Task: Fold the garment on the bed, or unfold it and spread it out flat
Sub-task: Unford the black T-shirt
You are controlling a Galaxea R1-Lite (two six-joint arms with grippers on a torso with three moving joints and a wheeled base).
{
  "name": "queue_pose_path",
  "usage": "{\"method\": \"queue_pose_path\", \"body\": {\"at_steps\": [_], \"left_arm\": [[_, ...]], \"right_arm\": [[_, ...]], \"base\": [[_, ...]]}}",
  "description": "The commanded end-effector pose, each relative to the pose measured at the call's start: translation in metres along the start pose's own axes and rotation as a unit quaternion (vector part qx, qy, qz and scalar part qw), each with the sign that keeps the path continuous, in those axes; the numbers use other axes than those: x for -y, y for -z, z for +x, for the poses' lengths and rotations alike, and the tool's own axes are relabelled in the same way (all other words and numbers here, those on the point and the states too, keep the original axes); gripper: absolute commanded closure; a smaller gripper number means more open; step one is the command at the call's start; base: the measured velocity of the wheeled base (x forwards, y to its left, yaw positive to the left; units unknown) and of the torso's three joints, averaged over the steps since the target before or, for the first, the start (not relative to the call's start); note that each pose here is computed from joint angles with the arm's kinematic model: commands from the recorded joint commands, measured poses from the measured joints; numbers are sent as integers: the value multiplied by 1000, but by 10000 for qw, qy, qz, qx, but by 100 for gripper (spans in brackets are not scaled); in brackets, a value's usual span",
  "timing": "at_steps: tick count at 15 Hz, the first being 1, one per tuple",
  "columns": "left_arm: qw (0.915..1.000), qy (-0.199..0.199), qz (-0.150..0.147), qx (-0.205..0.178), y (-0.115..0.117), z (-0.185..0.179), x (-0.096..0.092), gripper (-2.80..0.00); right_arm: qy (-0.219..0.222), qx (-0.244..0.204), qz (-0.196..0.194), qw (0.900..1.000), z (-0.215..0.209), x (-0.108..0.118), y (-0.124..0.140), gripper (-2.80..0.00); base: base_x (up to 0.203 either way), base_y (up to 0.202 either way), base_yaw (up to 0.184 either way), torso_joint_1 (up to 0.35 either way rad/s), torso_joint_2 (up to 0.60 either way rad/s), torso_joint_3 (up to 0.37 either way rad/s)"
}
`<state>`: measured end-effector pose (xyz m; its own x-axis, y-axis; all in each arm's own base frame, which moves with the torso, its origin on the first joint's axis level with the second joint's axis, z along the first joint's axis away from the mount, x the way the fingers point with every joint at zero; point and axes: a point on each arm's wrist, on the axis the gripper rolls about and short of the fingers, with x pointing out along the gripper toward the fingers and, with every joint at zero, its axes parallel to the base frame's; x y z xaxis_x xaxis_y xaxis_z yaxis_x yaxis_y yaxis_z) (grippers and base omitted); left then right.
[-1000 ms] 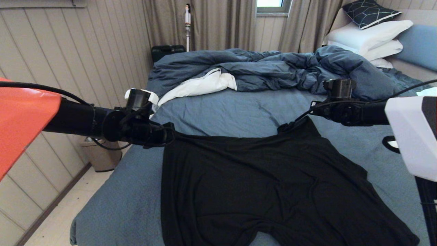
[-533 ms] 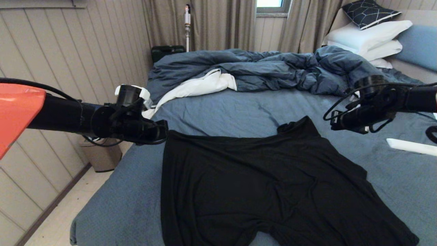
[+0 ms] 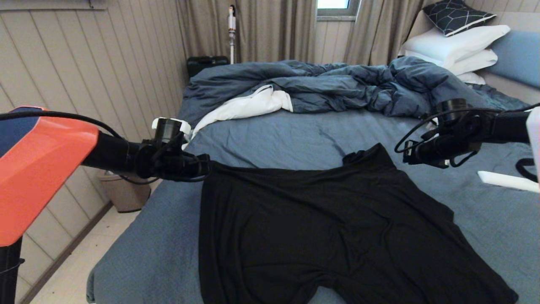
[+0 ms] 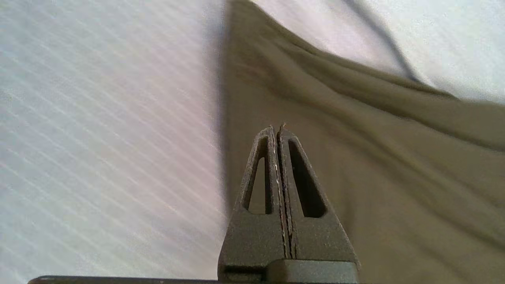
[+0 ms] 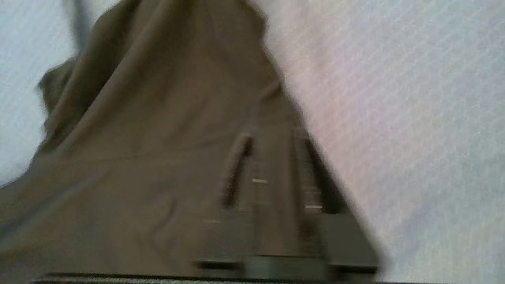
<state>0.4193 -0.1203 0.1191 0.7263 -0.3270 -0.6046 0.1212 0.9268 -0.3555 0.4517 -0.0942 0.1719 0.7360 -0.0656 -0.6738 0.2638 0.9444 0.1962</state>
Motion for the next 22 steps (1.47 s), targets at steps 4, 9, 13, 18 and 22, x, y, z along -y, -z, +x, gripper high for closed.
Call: {"method": "queue_pose_path", "body": {"at_steps": [4,9,13,18,22], "left_arm": [[10000,-38,-33,-57,4,17,-7,0],[10000,-43,-39,-48,3,16,-6,-280],[10000,-30,-23,-92,6,19,-6,-280],[9997,-64,-44,-214,13,31,-9,-280],[9996,-57,-39,-276,17,36,-8,-280]], "right_arm": [[10,-69,2,10000,16,2,6,-280],[2,-80,-36,10000,24,1,9,-280],[-6,-146,-27,9999,27,1,12,-280],[-2,-255,-26,9997,36,1,18,-280],[8,-381,-21,9993,47,2,24,-280]], "base": [[0,0,0,0,0,0],[0,0,0,0,0,0],[0,0,0,0,0,0],[0,0,0,0,0,0],[0,0,0,0,0,0]]}}
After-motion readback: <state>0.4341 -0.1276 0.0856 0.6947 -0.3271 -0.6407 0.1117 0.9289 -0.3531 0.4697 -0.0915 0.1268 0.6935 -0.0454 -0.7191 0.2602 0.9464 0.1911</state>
